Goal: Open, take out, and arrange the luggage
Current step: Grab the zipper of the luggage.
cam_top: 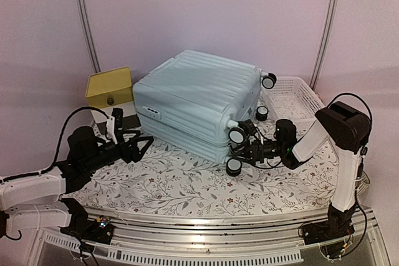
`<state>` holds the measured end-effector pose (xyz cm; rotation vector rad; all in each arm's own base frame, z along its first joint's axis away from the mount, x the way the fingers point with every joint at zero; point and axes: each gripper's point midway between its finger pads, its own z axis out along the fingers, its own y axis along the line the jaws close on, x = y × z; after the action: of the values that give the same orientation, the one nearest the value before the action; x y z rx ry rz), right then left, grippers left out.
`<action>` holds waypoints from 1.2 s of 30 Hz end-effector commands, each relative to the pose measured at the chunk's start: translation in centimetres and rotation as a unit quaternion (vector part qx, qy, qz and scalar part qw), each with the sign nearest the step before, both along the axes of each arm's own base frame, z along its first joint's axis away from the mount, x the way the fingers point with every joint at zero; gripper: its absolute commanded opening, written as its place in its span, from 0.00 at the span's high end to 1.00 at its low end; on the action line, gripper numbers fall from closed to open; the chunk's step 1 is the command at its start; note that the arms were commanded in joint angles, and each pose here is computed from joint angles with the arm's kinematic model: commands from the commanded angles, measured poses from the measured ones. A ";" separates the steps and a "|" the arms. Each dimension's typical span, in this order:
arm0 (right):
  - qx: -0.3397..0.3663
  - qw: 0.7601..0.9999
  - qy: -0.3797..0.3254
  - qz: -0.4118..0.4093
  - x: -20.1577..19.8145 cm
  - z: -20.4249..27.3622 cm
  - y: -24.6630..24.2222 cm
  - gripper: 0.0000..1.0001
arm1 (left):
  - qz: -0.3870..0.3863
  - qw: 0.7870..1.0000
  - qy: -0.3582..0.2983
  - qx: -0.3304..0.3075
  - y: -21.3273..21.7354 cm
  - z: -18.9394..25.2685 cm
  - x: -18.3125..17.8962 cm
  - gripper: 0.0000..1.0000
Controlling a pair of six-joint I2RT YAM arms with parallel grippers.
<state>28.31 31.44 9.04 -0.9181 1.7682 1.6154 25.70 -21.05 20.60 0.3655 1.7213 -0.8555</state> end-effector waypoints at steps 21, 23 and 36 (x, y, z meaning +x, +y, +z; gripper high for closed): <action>0.005 0.998 -0.031 -0.046 1.5 1.8 -1.0 0.97 | -0.008 1.000 -0.008 -0.002 -0.5 0.9 0.0 0.12; -0.002 0.996 -0.035 -0.081 2.5 1.8 -2.2 0.98 | -0.008 1.000 -0.008 -0.001 -0.5 0.8 0.1 0.12; -0.051 0.984 -0.075 -0.156 5.1 2.2 -4.1 0.98 | -0.007 1.000 -0.008 0.001 -0.6 1.0 0.3 0.12</action>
<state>30.16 28.99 11.80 -0.8486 1.7410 1.3889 25.92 -21.19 20.54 0.3664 1.7306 -0.8534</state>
